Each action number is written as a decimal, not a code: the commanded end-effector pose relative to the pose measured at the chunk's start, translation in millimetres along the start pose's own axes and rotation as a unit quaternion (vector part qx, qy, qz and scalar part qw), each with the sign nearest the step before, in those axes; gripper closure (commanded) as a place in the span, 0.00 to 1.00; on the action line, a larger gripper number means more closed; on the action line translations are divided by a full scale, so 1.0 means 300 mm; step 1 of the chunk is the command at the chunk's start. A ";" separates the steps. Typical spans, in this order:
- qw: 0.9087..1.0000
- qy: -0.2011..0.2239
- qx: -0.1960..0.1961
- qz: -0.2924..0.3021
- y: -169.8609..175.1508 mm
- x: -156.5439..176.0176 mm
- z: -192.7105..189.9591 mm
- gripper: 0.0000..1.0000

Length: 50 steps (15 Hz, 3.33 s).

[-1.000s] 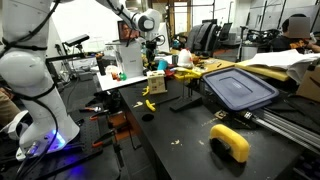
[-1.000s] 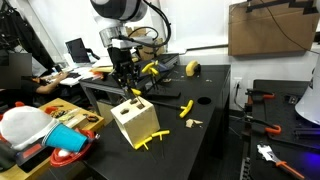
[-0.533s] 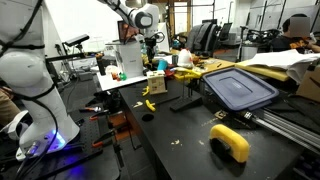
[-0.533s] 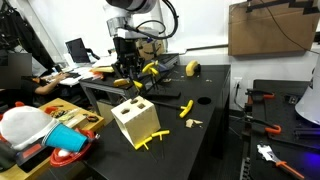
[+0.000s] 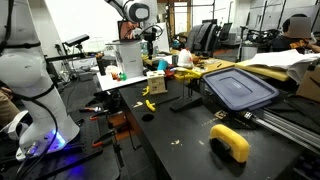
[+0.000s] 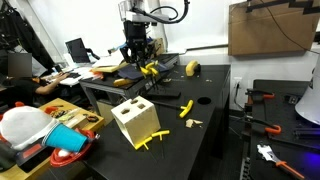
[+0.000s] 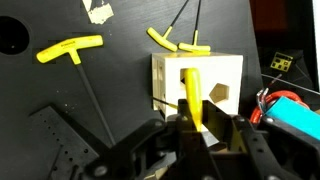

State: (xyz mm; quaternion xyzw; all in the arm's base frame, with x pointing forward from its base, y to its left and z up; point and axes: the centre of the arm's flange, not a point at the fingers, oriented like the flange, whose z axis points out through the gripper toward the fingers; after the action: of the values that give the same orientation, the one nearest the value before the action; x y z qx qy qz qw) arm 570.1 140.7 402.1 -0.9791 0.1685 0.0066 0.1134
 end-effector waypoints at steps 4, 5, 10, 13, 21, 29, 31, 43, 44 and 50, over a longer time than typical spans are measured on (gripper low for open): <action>0.990 0.008 0.046 0.132 0.201 -0.039 0.014 0.95; 0.987 0.011 0.051 0.155 0.215 -0.062 0.003 0.95; 0.971 0.020 0.071 0.229 0.314 -0.078 0.035 0.95; 0.962 0.027 0.062 0.264 0.374 -0.071 0.060 0.95; 0.962 0.020 0.041 0.268 0.411 -0.027 0.099 0.80; 0.960 0.021 0.048 0.275 0.409 -0.008 0.097 0.95; 0.948 0.024 0.057 0.311 0.420 0.034 0.094 0.95; 0.850 0.040 0.110 0.514 0.638 0.119 0.137 0.95; 0.843 0.041 0.112 0.525 0.656 0.121 0.147 0.95; 0.810 0.053 0.122 0.572 0.792 0.117 0.210 0.95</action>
State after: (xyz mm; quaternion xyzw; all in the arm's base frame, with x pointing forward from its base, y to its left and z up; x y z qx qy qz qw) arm 536.3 -63.4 294.9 -0.7025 0.6856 0.0100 0.1907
